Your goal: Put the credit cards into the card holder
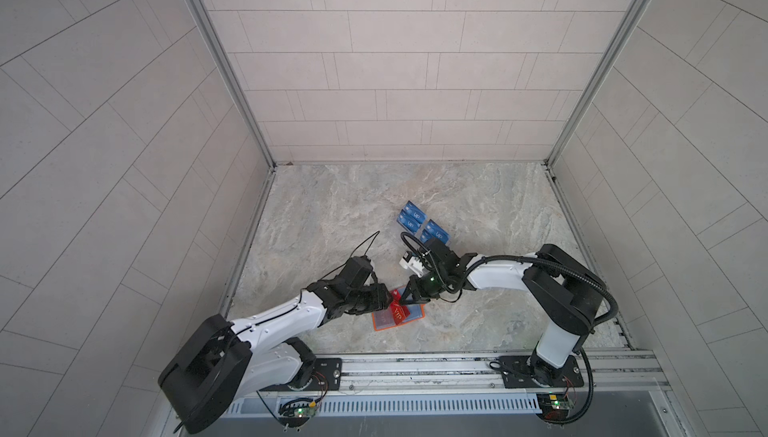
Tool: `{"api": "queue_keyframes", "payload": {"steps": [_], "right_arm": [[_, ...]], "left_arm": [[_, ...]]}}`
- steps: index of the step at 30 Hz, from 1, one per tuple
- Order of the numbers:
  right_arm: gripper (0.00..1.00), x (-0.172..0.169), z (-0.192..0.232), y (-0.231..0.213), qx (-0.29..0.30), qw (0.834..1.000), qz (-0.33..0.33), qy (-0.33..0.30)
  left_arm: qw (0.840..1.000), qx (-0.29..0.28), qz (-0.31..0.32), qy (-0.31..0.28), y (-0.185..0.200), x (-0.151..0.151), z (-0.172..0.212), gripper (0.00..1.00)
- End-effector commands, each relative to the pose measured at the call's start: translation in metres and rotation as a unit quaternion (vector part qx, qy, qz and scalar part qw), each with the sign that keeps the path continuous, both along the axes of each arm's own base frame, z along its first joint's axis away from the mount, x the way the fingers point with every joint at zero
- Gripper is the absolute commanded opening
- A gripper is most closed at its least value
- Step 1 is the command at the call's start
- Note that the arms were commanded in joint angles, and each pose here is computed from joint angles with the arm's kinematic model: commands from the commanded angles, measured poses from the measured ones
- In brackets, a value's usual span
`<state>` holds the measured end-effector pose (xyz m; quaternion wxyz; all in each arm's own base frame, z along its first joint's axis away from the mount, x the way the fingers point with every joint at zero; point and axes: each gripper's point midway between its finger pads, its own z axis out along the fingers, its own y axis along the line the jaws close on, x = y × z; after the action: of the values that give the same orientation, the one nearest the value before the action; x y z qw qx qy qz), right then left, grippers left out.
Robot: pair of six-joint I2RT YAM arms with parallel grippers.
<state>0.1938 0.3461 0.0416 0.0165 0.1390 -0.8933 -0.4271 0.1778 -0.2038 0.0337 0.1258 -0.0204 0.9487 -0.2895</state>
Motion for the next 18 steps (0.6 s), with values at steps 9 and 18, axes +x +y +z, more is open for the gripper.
{"api": "queue_keyframes", "payload": {"steps": [9, 18], "right_arm": [[0.0, 0.014, -0.023, -0.005, -0.032, 0.999, -0.029, -0.011], [0.0, 0.017, -0.026, -0.001, -0.026, 0.998, -0.048, -0.013]], "left_arm": [[0.999, 0.034, 0.0, 0.018, 0.013, -0.01, -0.012, 0.61], [0.999, 0.032, 0.001, 0.019, 0.013, -0.01, -0.012, 0.61]]}}
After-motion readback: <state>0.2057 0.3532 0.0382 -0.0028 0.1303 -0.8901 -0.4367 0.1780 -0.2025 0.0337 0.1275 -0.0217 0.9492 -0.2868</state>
